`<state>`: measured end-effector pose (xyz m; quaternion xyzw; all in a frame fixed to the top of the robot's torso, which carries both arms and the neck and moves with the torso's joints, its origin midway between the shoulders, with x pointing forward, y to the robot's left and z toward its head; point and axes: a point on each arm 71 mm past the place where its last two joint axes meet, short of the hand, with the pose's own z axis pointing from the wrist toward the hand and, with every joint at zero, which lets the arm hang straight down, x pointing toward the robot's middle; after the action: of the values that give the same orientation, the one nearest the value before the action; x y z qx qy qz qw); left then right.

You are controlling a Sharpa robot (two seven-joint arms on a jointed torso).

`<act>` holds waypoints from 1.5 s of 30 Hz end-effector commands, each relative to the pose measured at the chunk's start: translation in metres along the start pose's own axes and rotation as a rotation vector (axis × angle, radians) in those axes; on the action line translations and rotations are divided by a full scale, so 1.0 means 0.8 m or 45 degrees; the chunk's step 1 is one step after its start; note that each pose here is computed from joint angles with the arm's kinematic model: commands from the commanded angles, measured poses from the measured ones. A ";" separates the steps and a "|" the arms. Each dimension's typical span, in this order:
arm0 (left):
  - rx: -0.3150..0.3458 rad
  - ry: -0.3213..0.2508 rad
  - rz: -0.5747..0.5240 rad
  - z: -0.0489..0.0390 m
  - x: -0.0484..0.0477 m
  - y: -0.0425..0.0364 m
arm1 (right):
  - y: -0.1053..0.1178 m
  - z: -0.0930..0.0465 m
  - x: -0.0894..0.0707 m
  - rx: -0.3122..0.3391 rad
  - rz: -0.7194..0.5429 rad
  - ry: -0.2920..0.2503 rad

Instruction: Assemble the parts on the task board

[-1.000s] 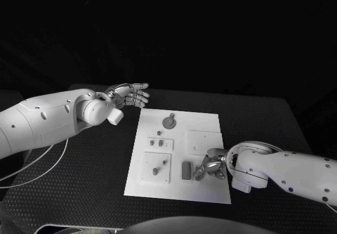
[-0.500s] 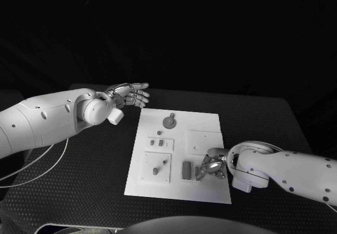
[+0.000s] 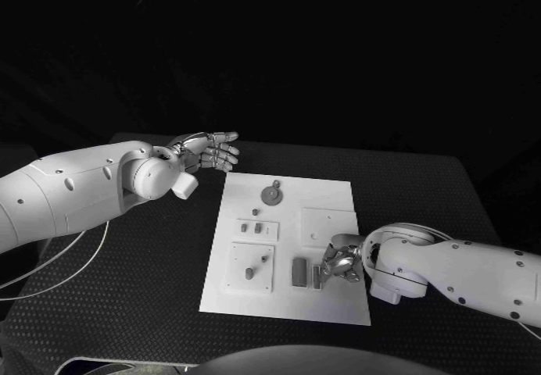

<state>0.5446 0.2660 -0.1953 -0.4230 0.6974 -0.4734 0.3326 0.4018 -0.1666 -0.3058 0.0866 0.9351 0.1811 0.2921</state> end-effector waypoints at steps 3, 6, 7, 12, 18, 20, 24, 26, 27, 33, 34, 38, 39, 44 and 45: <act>0.011 0.021 0.002 0.000 0.003 -0.0017 | 0.002 0.003 0.002 -0.014 -0.017 -0.011; 0.011 0.022 0.003 0.000 0.003 -0.0017 | 0.001 0.003 0.002 -0.007 -0.025 -0.009; 0.011 0.021 0.003 0.000 0.003 -0.0017 | 0.001 0.003 0.002 -0.008 -0.030 -0.009; 0.011 0.021 0.003 0.000 0.003 -0.0017 | -0.001 0.002 0.002 -0.002 -0.034 -0.003; 0.013 0.018 0.003 0.000 0.003 -0.0018 | -0.008 -0.001 0.001 -0.009 -0.008 0.003; 0.013 0.015 0.004 0.001 0.002 -0.0019 | -0.013 -0.004 0.002 -0.009 0.020 0.046; 0.015 0.014 0.004 0.002 0.002 -0.0022 | -0.010 -0.017 -0.021 -0.024 0.037 0.126; 0.015 0.011 0.004 0.003 0.002 -0.0025 | -0.011 -0.021 -0.028 -0.032 0.048 0.137; 0.017 0.005 0.003 0.004 0.001 -0.0030 | -0.013 -0.025 -0.038 -0.038 0.099 0.163; 0.063 -0.055 -0.037 0.011 -0.004 -0.0077 | -0.017 -0.033 -0.102 -0.142 0.236 0.060; 0.073 -0.064 -0.041 0.012 -0.004 -0.0087 | -0.018 -0.032 -0.114 -0.192 0.280 0.039; 0.103 -0.079 -0.055 0.017 -0.006 -0.0117 | -0.023 -0.026 -0.157 -0.400 0.477 -0.054; 0.111 -0.086 -0.064 0.018 -0.006 -0.0127 | -0.025 -0.024 -0.171 -0.442 0.537 -0.105; 0.147 -0.109 -0.078 0.025 -0.013 -0.0167 | -0.036 -0.009 -0.236 -0.582 0.693 -0.378; 0.152 -0.114 -0.083 0.026 -0.015 -0.0172 | -0.036 -0.006 -0.246 -0.598 0.705 -0.429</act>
<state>0.5685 0.2660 -0.1932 -0.4418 0.6621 -0.4830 0.3650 0.5427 -0.2360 -0.2241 0.2627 0.8220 0.3657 0.3488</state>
